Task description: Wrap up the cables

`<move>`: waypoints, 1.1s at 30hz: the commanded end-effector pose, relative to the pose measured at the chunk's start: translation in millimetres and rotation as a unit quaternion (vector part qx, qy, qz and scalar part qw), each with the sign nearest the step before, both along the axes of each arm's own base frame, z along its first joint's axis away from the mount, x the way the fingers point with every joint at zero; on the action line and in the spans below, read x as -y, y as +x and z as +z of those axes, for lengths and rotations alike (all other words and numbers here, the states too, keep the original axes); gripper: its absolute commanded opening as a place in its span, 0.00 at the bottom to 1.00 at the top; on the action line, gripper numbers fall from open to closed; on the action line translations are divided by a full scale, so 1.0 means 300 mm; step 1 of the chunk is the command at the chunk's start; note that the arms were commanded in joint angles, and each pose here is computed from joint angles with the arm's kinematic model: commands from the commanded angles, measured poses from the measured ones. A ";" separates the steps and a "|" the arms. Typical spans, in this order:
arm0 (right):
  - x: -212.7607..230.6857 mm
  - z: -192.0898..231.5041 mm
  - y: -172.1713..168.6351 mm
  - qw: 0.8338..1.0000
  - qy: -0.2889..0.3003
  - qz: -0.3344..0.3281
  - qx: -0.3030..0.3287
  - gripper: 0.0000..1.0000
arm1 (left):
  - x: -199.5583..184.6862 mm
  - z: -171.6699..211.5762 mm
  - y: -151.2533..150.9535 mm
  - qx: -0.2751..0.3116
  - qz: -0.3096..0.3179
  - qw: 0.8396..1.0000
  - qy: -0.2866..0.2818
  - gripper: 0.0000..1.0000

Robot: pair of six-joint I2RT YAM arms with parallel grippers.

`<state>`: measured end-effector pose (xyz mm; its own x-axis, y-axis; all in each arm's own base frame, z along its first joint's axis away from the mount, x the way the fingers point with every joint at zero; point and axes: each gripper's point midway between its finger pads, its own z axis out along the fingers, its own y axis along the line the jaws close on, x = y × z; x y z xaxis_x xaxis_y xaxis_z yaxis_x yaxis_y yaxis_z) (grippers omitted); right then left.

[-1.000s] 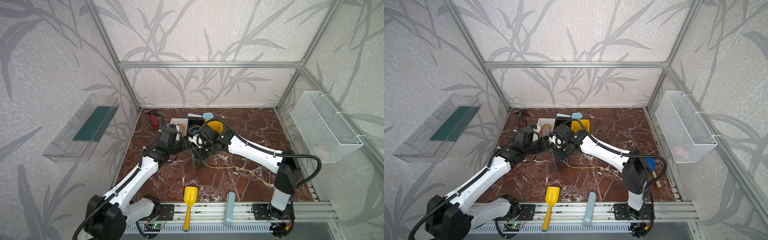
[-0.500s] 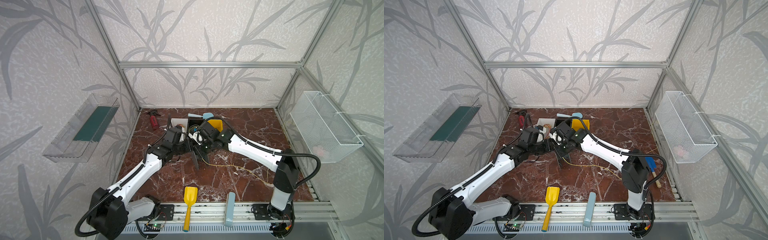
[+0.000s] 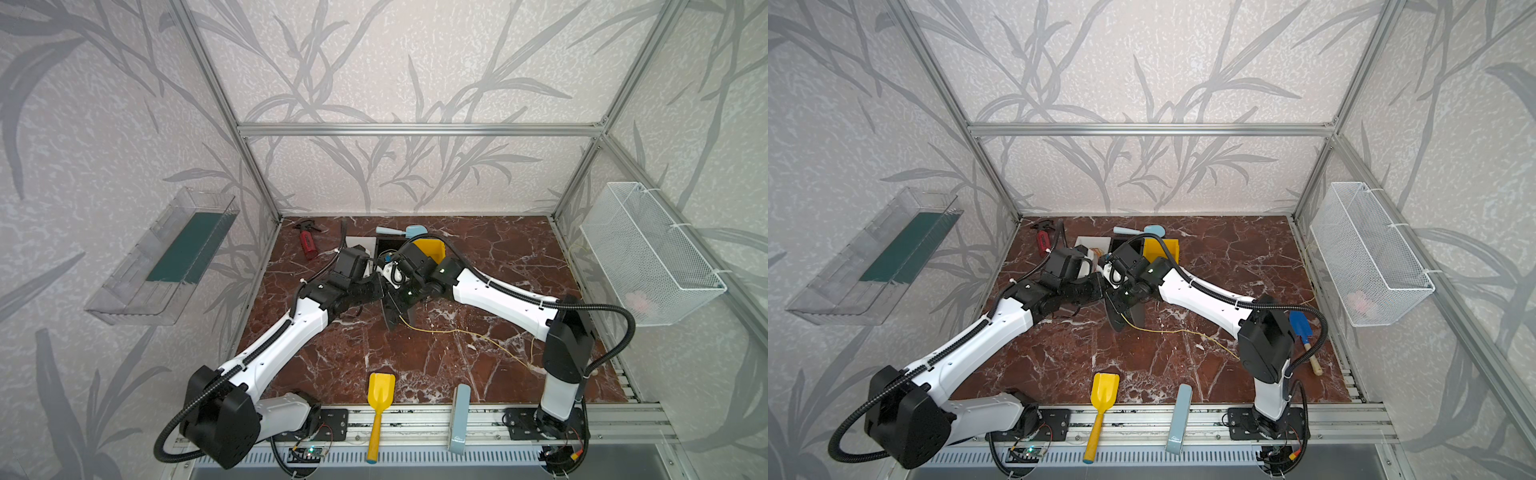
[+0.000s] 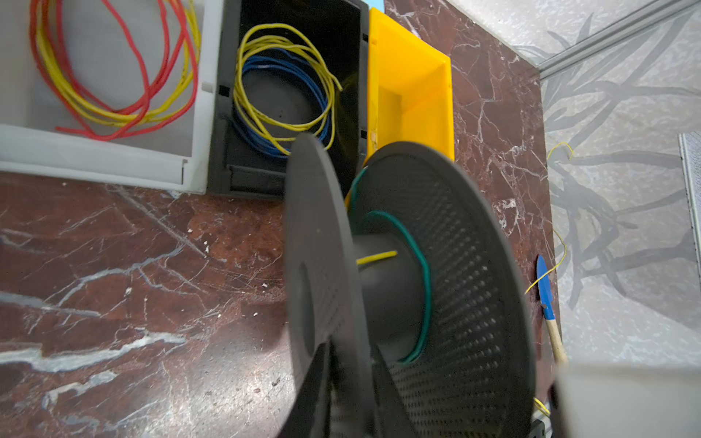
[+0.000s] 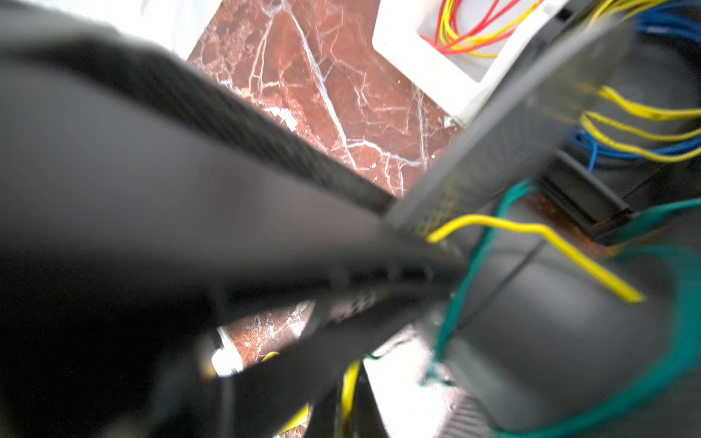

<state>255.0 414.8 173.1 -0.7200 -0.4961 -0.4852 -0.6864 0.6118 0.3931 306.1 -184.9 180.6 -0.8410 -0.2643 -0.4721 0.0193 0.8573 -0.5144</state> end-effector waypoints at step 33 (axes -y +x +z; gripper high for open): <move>0.194 0.133 -0.244 0.988 0.090 0.127 0.003 0.61 | -0.057 0.009 -0.085 -0.037 -0.024 0.998 0.036 0.00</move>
